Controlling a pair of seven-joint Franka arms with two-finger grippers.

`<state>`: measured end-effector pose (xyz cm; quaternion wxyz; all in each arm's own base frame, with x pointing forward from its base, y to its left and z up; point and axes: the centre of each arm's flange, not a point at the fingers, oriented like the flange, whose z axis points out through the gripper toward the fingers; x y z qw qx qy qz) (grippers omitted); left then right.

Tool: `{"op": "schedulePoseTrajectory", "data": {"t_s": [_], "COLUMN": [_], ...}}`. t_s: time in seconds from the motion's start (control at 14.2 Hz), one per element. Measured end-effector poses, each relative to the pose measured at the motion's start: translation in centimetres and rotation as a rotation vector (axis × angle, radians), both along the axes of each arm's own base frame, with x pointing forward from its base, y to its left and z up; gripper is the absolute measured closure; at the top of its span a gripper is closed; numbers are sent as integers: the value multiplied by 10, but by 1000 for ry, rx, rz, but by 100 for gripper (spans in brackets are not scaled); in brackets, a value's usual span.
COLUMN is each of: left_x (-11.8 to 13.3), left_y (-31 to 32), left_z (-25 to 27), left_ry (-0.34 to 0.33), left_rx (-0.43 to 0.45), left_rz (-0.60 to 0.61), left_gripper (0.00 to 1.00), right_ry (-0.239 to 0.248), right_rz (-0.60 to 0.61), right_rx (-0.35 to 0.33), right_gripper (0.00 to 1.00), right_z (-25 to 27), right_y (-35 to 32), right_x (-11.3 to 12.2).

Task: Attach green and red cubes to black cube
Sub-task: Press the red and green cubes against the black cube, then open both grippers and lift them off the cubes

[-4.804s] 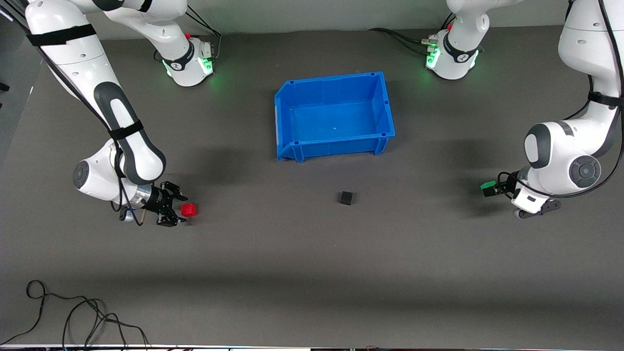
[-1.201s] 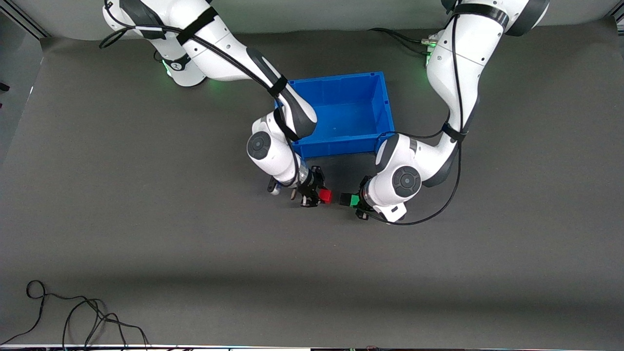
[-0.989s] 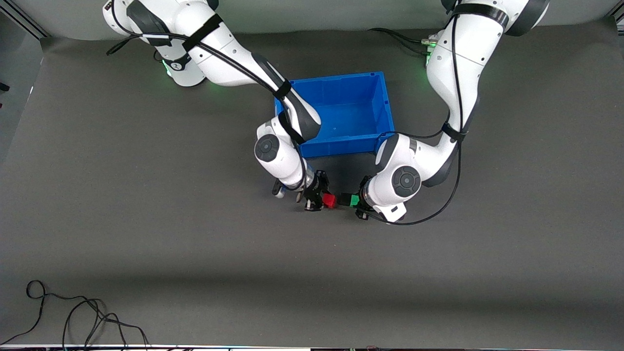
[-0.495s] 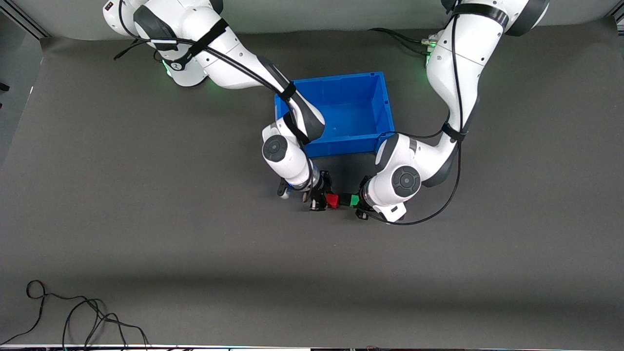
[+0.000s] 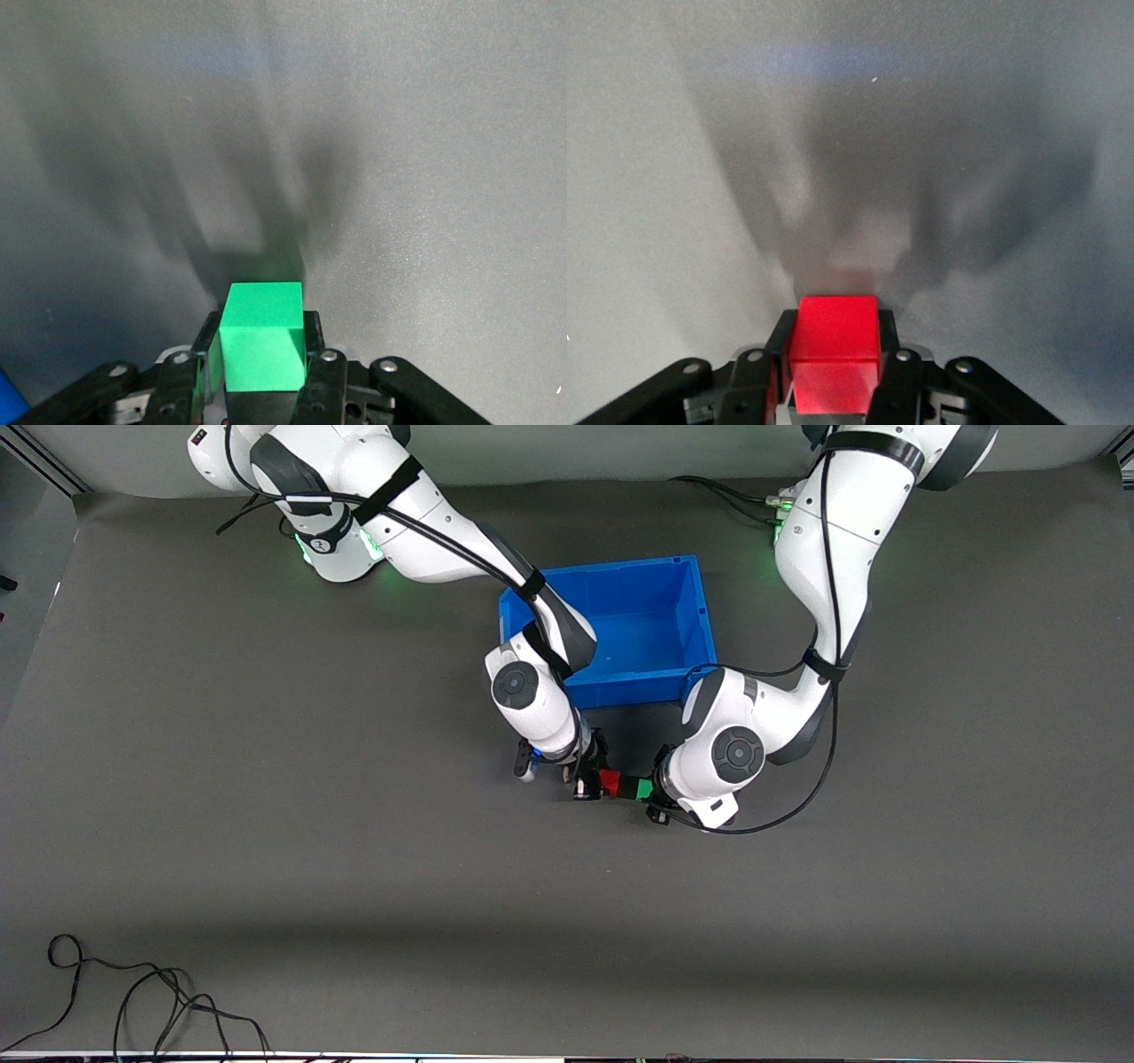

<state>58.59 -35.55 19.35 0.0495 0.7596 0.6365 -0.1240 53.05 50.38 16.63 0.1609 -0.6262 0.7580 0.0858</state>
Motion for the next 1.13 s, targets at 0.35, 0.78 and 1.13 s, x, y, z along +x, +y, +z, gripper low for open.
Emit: {"op": "schedulePoseTrajectory", "data": {"t_s": [0.35,0.78,1.13], "left_x": [0,2,23], "left_y": [1,19,88], "left_z": [0,-1,90], "left_ry": [2,38,85], "left_rx": [2,36,52], "left_rz": [1,-3,-183], "left_gripper": [60,4,0], "right_ry": [-11,27,88], "right_rz": [3,91,355], "right_rx": [-13,-116,-176], "right_gripper": [17,0,0], "right_z": [-1,42,125], "right_y": [-4,-33,-102], "right_x": [4,42,80]}}
